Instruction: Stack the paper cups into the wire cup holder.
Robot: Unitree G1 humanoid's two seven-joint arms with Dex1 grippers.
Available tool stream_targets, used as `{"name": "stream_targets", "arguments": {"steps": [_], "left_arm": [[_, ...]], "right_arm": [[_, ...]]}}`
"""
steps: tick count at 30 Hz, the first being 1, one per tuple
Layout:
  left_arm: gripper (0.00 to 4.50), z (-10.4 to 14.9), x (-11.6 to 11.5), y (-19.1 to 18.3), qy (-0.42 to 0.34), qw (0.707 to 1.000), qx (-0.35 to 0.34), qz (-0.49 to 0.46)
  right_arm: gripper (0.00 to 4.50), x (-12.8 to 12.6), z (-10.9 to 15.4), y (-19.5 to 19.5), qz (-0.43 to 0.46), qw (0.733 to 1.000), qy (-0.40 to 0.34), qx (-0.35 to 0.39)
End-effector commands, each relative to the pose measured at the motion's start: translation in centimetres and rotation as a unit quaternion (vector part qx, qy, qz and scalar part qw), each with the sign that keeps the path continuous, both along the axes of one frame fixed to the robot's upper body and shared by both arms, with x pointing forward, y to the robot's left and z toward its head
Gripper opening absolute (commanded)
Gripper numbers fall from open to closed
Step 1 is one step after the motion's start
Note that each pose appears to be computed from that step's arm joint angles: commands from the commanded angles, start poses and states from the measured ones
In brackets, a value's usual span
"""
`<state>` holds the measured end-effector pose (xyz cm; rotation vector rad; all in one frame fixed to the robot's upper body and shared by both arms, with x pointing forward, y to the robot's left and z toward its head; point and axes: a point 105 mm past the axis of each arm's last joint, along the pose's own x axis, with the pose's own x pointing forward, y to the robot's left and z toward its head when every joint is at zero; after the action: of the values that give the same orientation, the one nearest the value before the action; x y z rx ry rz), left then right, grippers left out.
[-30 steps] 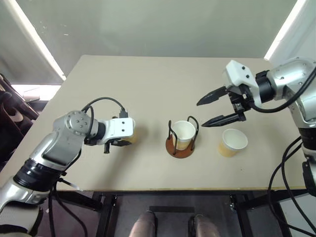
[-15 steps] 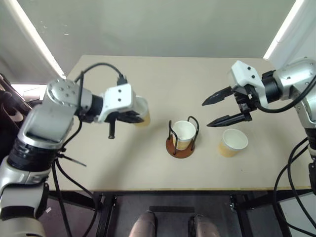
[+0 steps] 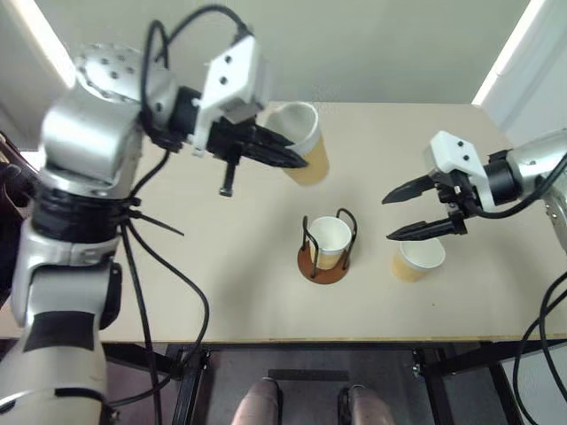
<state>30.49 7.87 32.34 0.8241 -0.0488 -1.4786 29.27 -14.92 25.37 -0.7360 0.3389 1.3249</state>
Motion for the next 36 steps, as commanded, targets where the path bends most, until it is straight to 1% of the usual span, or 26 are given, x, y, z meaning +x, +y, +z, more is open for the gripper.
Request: {"name": "stream_targets", "arguments": {"steps": [1, 5, 8, 10, 18, 23, 29, 33, 36], "left_arm": [[0.04, 0.6, -0.3, -0.9, -0.016, 0.999, 0.014, -0.034], [0.04, 0.0, -0.4, -2.5, 0.002, 0.996, 0.026, -0.081], [0.04, 0.0, -0.2, -3.2, 0.008, 0.995, 0.029, -0.095], [0.04, -0.4, -0.2, -3.6, 0.014, 0.993, 0.042, -0.108], [0.04, -2.2, -0.6, -3.6, 0.018, 0.988, 0.083, -0.126], [0.04, -3.6, -0.3, -3.7, 0.025, 0.986, 0.102, -0.128], [0.04, -4.8, 0.5, -4.2, 0.027, 0.985, 0.112, -0.129], [0.04, -4.7, 1.2, -5.1, 0.028, 0.986, 0.097, -0.13], [0.04, -4.6, 1.2, -5.7, 0.03, 0.986, 0.091, -0.137]], "right_arm": [[3.46, -0.9, 1.4, -0.2, -0.005, 1.0, -0.029, 0.01], [3.46, -1.2, 1.5, -0.4, -0.017, 0.999, -0.032, 0.015], [3.46, -1.4, 1.5, -0.4, -0.023, 0.999, -0.034, 0.018], [3.46, -1.5, 1.4, -0.4, -0.026, 0.999, -0.034, 0.02], [3.46, -1.7, 1.3, -0.4, -0.033, 0.999, -0.035, 0.026], [3.46, -1.7, 1.2, -0.3, -0.035, 0.998, -0.035, 0.026], [3.46, -1.7, 1.1, -0.2, -0.036, 0.998, -0.033, 0.025], [3.46, -1.9, 0.9, -0.3, -0.042, 0.998, -0.03, 0.024], [3.46, -2.1, 0.9, -0.5, -0.046, 0.998, -0.03, 0.024]]}}
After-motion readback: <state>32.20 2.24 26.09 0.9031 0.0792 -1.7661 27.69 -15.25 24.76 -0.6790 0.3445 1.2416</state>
